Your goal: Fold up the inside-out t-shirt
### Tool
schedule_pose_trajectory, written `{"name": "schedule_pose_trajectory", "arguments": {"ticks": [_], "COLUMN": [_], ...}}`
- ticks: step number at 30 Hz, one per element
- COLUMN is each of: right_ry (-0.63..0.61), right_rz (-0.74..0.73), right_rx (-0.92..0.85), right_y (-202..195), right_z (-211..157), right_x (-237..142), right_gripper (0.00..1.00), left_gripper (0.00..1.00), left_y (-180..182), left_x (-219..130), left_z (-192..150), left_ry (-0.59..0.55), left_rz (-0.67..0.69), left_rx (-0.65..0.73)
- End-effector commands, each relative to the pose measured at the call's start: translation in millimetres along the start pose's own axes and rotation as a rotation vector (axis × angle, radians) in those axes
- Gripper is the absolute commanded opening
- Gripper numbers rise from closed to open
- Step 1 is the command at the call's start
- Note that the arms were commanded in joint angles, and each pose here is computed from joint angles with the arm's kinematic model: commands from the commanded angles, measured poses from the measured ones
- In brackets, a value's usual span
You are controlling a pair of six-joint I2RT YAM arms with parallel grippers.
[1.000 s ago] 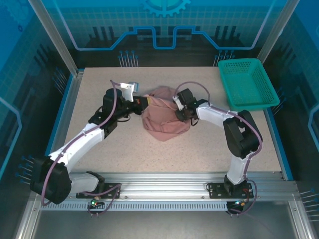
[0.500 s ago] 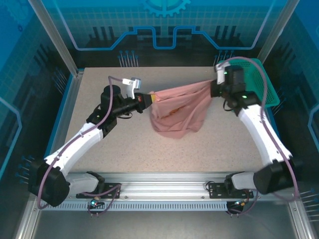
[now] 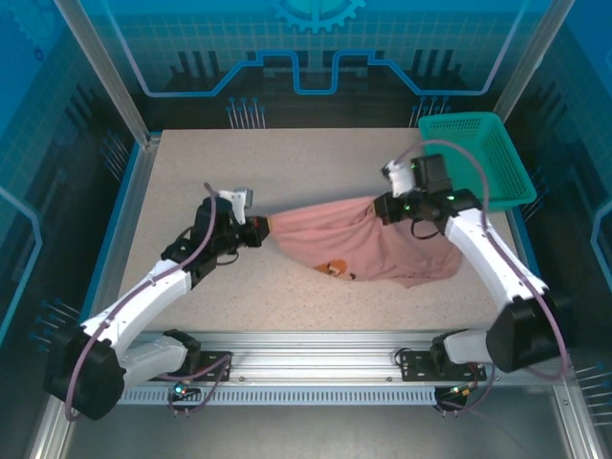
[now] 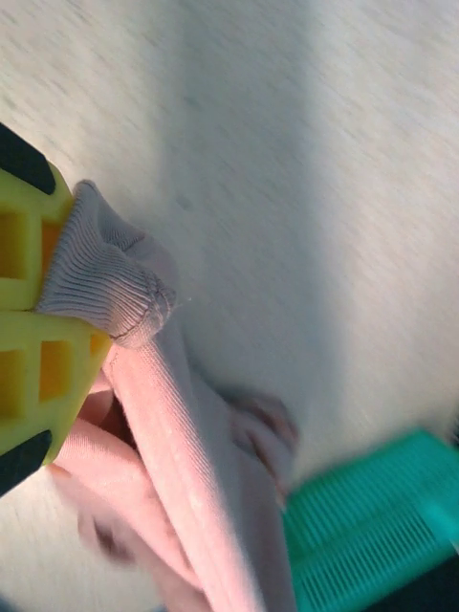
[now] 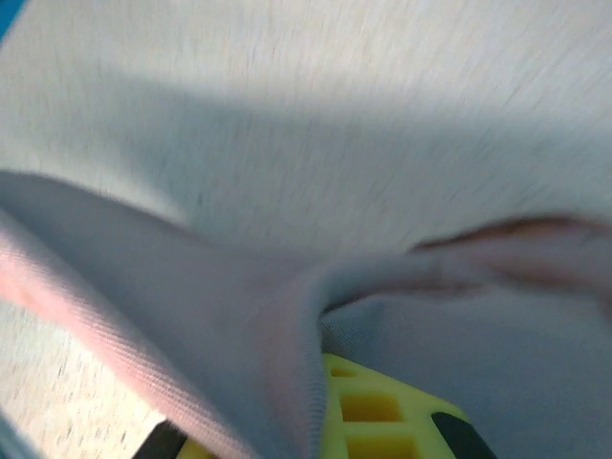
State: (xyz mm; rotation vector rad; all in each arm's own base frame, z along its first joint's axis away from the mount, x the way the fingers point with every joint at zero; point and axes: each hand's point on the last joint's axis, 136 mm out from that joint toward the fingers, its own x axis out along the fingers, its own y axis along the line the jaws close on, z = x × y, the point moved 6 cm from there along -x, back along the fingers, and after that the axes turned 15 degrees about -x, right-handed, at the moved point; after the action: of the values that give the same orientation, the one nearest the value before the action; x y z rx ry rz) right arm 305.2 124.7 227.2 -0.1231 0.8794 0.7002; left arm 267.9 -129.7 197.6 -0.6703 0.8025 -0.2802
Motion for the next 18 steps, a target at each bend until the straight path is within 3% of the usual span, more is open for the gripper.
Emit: {"name": "schedule_pose_trajectory", "arguments": {"ticks": [1,2,5,7,10,14,18], "right_ry": [0.046,0.066,0.119,0.136,0.144,0.142,0.133], "right_rz": [0.149,0.160,0.195,0.208,0.219,0.221,0.214], "right_rx": [0.033,0.034,0.039,0.040,0.034,0.022,0.014], "right_y": [20,21,25,25,24,23,22], "right_z": [-11,-14,-21,-23,-21,-16,-11], "right_x": [26,32,47,51,54,53,51], "right_gripper": [0.00,0.00,0.00,0.00,0.00,0.00,0.00], "left_gripper": [0.04,0.09,0.41,0.58,0.75,0.80,0.81], "left_y": [32,33,27,11,-22,-56,-75], "left_x": [5,6,7,6,9,29,63], "left_z": [-10,-11,-10,-10,-16,-31,-41], "left_ry": [-0.006,-0.008,-0.039,-0.084,-0.137,-0.045,0.087], "left_rz": [0.154,0.156,0.147,0.111,0.042,-0.122,-0.188], "left_rx": [0.007,0.007,0.047,0.140,0.319,0.488,0.595]}}
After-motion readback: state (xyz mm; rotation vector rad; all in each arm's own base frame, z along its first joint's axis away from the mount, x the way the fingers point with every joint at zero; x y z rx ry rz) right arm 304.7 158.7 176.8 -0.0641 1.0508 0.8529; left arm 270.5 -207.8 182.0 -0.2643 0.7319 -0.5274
